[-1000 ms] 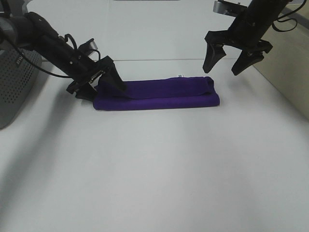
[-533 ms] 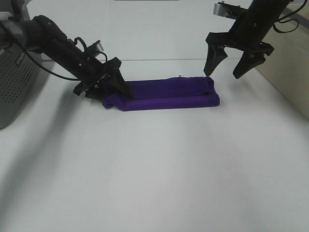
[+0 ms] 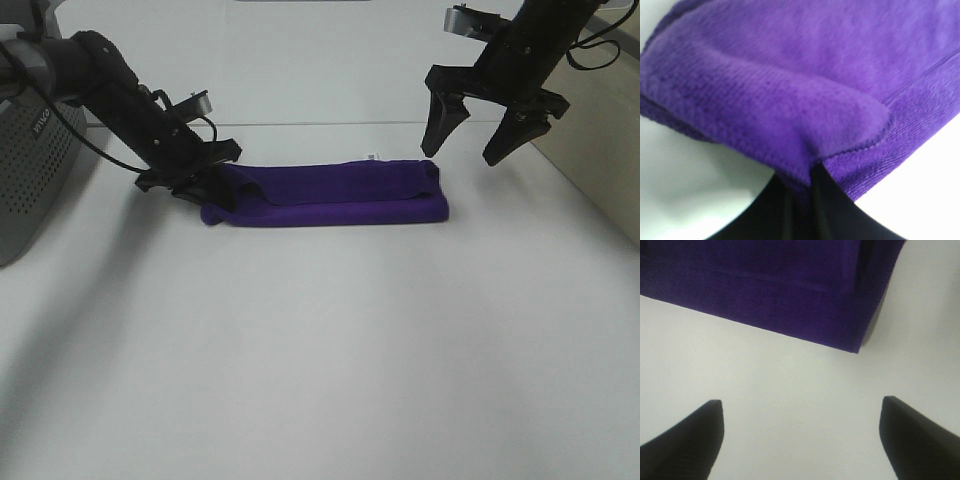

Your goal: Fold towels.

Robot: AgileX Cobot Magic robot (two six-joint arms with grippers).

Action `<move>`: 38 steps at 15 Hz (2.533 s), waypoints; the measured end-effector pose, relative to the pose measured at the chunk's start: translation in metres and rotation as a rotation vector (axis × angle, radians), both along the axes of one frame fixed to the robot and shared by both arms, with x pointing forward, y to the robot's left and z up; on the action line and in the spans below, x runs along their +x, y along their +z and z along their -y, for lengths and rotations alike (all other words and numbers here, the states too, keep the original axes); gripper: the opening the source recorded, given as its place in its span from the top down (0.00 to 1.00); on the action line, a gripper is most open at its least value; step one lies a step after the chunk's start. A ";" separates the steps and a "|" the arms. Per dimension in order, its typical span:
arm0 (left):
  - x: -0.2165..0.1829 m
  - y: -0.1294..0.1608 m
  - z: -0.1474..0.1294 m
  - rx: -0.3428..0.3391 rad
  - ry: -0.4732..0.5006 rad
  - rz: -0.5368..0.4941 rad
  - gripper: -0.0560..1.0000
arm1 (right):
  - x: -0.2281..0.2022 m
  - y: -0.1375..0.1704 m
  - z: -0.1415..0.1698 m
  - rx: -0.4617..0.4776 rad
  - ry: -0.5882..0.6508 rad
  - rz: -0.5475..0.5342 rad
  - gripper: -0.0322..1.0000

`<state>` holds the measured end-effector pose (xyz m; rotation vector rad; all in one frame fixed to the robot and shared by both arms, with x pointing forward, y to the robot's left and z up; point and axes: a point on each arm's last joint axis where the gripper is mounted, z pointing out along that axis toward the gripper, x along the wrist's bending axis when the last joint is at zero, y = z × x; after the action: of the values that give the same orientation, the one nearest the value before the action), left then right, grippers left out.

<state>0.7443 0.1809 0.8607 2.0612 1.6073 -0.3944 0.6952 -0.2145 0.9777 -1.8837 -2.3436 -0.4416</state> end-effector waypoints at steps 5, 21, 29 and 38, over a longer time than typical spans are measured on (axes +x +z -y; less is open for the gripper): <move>-0.001 0.041 -0.056 0.180 -0.033 0.035 0.93 | 0.000 0.001 -0.002 0.022 -0.027 -0.012 0.17; -0.027 0.070 0.116 -0.076 -0.330 0.189 0.57 | -0.010 0.045 -0.004 0.083 -0.036 0.073 0.17; -0.030 0.095 0.129 -0.087 -0.395 0.282 0.42 | -0.023 0.086 -0.003 0.106 -0.033 0.160 0.17; 0.013 0.160 -0.007 0.442 0.103 0.387 0.29 | -0.029 0.099 0.011 -0.041 -0.059 0.209 0.17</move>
<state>0.7575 0.1879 1.0210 2.1732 1.6471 0.4117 0.6666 -0.2253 1.0766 -2.0195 -2.4465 -0.6294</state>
